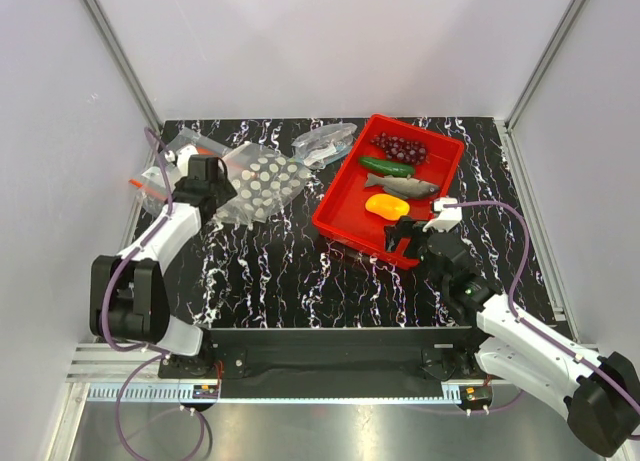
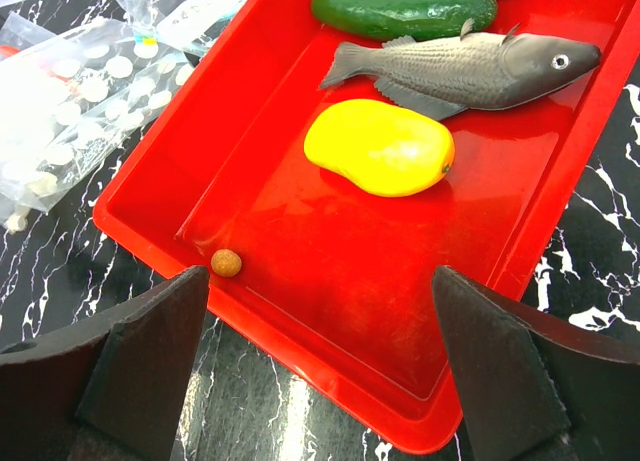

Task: Place the food in the zip-top bag and seal the zipper
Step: Move the zipper food storage bag to the center of the board.

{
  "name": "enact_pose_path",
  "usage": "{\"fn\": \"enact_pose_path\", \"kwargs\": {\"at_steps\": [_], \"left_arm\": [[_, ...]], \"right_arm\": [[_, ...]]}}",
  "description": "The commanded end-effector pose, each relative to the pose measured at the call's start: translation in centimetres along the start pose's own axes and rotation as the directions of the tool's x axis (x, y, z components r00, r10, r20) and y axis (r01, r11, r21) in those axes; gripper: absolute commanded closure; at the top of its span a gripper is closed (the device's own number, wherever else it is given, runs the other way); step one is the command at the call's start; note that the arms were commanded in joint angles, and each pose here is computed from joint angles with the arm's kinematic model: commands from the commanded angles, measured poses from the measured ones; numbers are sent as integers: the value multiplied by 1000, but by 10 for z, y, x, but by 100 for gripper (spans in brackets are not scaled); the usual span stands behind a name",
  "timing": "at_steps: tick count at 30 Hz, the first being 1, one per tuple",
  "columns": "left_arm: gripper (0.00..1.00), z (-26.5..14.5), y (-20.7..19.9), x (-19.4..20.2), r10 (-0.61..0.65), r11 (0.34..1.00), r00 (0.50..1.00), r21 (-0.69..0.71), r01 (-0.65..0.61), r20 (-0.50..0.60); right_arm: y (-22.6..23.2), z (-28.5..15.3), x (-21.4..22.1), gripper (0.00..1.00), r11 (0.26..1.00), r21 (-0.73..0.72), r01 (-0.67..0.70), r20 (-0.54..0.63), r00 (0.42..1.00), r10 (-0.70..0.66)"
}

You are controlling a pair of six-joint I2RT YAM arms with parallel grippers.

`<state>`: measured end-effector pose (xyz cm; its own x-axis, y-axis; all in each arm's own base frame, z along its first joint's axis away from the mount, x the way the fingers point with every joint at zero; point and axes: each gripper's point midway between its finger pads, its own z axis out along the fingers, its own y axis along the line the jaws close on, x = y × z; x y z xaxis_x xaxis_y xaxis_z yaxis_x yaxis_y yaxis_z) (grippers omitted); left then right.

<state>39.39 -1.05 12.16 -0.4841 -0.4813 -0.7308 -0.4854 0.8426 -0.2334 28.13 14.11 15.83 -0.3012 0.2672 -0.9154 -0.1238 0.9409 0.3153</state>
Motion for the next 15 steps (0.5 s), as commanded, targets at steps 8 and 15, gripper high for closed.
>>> {"fn": "enact_pose_path", "kwargs": {"at_steps": [8, 15], "left_arm": [[100, 55, 76, -29, -227, 948, 972, -216, 234, 61], [100, 80, 108, -80, -247, 875, 957, -389, 289, 154]], "right_arm": [[11, 1, -24, 0, 999, -26, -25, 58, 998, 26], [12, 2, -23, 0, 999, -32, -25, 52, 998, 26]]}}
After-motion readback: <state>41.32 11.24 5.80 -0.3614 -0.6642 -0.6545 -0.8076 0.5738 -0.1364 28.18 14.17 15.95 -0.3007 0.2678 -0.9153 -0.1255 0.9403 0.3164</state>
